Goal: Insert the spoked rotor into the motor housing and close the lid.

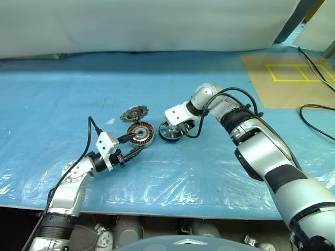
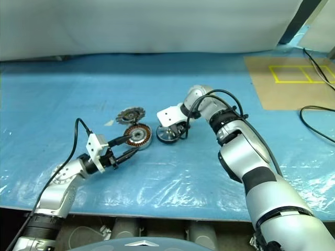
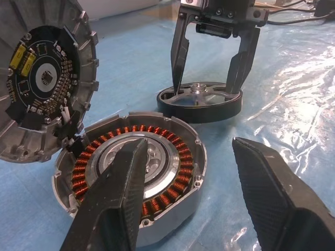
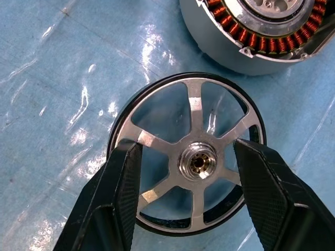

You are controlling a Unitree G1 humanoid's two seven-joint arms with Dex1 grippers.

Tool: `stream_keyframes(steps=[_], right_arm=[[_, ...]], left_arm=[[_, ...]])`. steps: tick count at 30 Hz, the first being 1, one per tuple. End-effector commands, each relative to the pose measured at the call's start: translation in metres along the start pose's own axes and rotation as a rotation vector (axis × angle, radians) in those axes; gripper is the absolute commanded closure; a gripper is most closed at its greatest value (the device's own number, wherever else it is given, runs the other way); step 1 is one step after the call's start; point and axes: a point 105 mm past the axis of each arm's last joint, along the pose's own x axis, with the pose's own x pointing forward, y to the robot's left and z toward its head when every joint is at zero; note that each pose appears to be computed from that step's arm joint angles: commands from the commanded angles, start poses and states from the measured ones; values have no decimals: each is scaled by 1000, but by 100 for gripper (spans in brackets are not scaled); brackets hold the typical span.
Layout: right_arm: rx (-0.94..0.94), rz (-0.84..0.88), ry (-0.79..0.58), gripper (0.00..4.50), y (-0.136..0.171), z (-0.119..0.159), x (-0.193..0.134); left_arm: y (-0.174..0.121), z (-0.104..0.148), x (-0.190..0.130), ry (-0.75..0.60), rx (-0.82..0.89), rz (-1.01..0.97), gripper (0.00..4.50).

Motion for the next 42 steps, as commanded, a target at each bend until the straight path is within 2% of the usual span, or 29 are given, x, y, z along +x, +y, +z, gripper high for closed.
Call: stream_keyframes(steps=[1,6,10,11,22,28,35,38,42], right_arm=[[-41,-18,9,162,-6,6,-3],[-47,26,15,162,2,2,0],[-58,44,-4,281,2,6,-5],[-65,36,-2,292,1,7,-6],[-118,-55,-63,292,-23,35,-25],[-105,-112,-194,292,-34,62,-38],[234,-145,-593,292,-17,81,-50],[339,-188,-666,292,-9,79,-46],[452,-308,-675,292,-12,67,-32]], left_arm=[[1,7,3,-26,32,1,178],[1,5,2,-18,35,0,178],[2,7,1,-23,36,6,178],[3,6,0,-22,35,8,178],[17,16,-13,-40,58,61,178],[30,22,-29,-42,75,121,178],[32,23,-34,-41,77,146,178],[31,23,-35,-39,73,147,178],[31,24,-34,-35,72,137,178]])
